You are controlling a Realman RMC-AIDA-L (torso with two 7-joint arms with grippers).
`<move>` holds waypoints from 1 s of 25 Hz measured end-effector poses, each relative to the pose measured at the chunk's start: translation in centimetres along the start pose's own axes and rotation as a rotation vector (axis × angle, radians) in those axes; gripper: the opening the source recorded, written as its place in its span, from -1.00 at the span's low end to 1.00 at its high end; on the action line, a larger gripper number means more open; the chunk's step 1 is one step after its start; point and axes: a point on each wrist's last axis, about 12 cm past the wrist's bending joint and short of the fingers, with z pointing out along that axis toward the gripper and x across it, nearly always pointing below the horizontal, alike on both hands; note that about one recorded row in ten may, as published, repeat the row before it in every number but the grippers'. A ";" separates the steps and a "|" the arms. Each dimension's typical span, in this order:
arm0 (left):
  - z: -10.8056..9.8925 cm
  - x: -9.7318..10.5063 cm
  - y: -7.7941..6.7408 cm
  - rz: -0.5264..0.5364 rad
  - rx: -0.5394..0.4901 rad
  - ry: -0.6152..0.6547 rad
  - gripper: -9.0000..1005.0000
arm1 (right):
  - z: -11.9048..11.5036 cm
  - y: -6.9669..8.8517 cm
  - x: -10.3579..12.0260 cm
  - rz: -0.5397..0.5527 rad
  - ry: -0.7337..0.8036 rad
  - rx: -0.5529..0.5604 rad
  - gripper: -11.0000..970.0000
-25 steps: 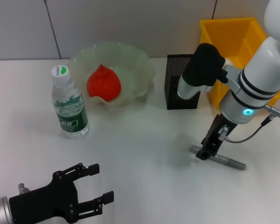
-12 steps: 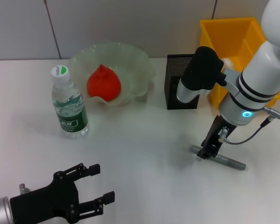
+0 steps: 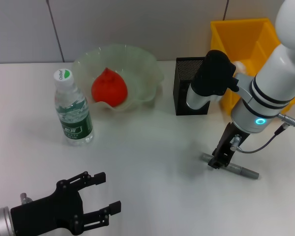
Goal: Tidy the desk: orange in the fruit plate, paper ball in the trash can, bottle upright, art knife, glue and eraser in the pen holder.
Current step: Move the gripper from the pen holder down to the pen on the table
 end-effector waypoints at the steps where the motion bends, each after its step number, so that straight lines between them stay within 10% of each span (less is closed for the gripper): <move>1: 0.0 0.0 0.0 0.000 0.000 0.000 0.62 | 0.0 0.0 0.0 -0.002 0.002 0.001 -0.47; 25: 0.2 -0.2 0.1 0.005 0.002 -0.004 0.62 | 0.5 0.3 -0.2 -0.035 0.035 0.018 -0.59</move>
